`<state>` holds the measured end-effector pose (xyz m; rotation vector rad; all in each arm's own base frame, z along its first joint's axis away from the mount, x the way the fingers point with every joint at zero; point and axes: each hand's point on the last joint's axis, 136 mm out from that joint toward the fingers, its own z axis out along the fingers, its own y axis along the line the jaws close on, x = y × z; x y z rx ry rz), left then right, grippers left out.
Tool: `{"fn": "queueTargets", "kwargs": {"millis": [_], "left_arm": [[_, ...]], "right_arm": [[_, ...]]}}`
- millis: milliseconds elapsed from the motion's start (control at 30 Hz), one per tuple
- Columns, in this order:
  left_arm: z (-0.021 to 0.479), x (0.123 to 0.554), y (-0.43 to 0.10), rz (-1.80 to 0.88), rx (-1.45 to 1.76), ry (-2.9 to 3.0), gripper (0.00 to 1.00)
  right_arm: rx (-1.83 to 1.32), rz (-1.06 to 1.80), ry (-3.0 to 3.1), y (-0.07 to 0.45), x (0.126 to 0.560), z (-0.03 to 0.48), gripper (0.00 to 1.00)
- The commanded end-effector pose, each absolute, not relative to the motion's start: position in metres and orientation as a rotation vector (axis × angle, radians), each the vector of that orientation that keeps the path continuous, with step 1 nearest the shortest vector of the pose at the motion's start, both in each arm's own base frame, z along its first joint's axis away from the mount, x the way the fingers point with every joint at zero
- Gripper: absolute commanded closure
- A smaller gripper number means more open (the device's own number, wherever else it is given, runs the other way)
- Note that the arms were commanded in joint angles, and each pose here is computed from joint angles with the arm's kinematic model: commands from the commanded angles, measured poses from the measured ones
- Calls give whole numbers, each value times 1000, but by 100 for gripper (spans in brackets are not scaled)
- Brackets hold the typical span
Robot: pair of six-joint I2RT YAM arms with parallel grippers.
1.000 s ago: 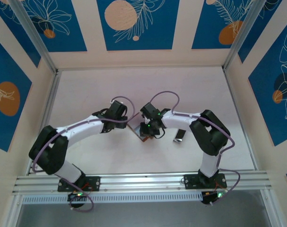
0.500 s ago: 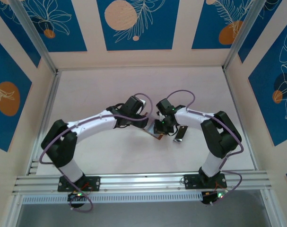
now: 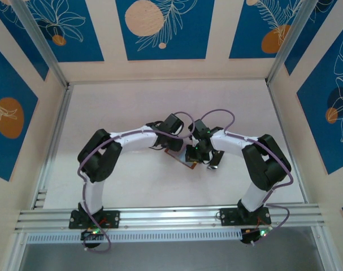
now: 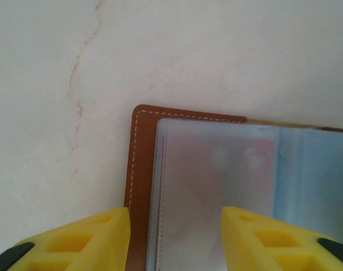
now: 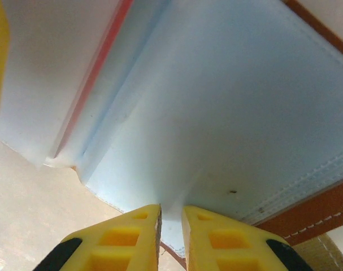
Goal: Put the credit cards into the card holder
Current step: Rotate the card holder at the center of the table.
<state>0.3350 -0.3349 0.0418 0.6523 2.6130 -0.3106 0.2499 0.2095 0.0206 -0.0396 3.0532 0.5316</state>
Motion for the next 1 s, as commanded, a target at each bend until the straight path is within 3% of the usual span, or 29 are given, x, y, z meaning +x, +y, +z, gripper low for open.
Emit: {"fn": "queueTargets", "kwargs": {"millis": [0, 400, 733, 967], "left_arm": [[25, 330, -323, -205, 689, 2646, 56], [-24, 289, -283, -128, 590, 2777, 62], [-31, 248, -247, -123, 346, 2826, 63], [-23, 244, -239, -120, 261, 2799, 63]], "right_arm": [[-45, 503, 3087, 201, 240, 18, 80], [-114, 588, 3044, 216, 264, 15, 80], [-252, 677, 2934, 240, 279, 29, 79], [-184, 695, 2793, 232, 289, 84, 76]]}}
